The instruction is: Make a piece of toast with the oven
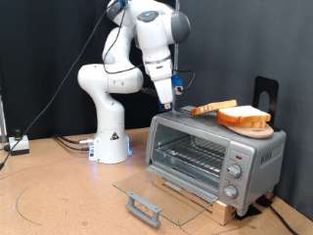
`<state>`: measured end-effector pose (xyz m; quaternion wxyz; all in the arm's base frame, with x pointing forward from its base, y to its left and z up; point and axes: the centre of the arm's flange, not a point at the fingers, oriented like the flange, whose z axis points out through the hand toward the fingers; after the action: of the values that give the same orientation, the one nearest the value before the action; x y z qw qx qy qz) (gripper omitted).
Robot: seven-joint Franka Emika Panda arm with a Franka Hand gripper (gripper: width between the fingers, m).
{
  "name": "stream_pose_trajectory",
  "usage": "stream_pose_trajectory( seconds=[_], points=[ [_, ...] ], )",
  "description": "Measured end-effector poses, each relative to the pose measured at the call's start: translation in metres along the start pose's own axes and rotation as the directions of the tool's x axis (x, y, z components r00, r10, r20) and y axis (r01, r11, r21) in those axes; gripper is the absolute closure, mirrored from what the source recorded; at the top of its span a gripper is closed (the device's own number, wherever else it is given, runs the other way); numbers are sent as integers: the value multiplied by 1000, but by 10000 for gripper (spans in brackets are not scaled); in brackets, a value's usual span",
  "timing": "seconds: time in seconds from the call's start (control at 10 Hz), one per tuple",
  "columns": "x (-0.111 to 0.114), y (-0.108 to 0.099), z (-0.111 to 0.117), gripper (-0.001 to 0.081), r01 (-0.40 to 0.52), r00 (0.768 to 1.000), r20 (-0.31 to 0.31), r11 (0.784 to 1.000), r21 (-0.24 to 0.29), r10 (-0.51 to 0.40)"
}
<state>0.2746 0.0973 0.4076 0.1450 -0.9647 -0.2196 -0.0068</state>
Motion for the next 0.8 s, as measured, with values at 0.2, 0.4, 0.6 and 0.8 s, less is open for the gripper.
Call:
stream_pose_trajectory(
  seconds=[0.2,0.4,0.6,0.8],
  points=[
    [5,-9,1,339,13,999,-31,1000,-16,-14],
    [8,-12,-3,339,26,996,-80,1000,-14,-27],
    [7,-16,-12,339,59,985,-161,998,-15,-61],
    [-2,-19,-26,339,85,974,-213,996,-3,-83]
  ],
)
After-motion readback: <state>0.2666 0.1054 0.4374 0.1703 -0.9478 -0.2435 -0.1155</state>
